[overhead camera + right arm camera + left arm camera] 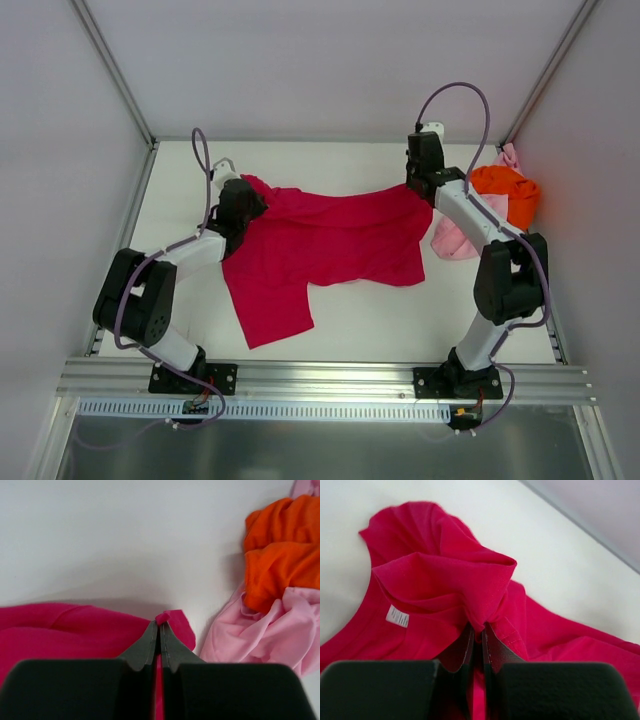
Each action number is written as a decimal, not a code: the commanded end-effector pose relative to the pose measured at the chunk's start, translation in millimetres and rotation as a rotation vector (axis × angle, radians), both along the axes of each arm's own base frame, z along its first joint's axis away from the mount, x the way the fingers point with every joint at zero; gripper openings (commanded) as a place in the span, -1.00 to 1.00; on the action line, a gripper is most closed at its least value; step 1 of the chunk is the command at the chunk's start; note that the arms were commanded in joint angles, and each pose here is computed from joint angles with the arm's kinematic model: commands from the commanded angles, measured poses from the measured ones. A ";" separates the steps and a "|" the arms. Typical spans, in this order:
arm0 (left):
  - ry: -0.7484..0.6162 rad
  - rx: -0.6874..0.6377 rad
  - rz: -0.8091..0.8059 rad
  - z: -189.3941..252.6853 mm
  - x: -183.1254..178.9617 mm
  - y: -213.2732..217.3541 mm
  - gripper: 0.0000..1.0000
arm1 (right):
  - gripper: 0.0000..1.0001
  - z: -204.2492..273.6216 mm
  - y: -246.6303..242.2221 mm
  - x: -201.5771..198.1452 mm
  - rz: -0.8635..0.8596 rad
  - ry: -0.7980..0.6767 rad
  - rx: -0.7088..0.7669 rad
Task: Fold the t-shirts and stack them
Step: Fold the flattened tshirt in 1/3 of the way
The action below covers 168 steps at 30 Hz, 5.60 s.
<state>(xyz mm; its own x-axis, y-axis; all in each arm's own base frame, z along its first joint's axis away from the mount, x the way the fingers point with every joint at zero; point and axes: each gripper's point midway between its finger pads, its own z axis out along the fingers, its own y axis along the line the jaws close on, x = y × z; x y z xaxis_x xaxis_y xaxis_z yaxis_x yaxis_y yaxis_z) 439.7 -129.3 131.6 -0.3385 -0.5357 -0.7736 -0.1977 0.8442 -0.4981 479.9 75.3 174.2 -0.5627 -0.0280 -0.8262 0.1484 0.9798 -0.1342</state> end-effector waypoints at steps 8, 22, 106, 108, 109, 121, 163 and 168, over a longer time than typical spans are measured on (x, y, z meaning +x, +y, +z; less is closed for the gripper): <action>0.021 -0.061 0.110 1.9 -32.2 11.1 -1.00 | -0.98 3.8 14.5 -33.3 0.007 0.128 0.050; 0.126 0.001 0.228 -23.3 -48.0 35.2 -1.00 | -0.98 -8.0 -43.8 -78.8 -0.301 0.255 -0.133; 0.207 -0.163 0.172 -34.5 -34.8 70.8 0.97 | 0.70 -80.0 -66.5 -45.5 -0.315 0.325 0.114; 0.209 -0.170 0.154 -35.8 -30.9 67.0 0.98 | 0.70 -77.0 -62.5 -42.6 -0.300 0.292 0.138; 0.200 -0.173 0.149 -30.9 -25.6 65.5 0.98 | 0.70 -75.9 -63.2 -42.9 -0.301 0.282 0.142; 0.190 -0.146 0.005 -24.6 6.6 29.5 -0.13 | 0.64 -16.9 -42.8 -47.1 -0.195 0.090 0.170; 0.264 0.034 -0.174 -55.9 -66.9 -41.7 -0.12 | 0.61 69.1 -18.3 -75.1 -0.079 -0.110 0.249; 0.251 0.011 -0.169 -51.2 -101.8 -42.5 -0.17 | 0.60 63.9 -11.8 -74.7 -0.070 -0.097 0.255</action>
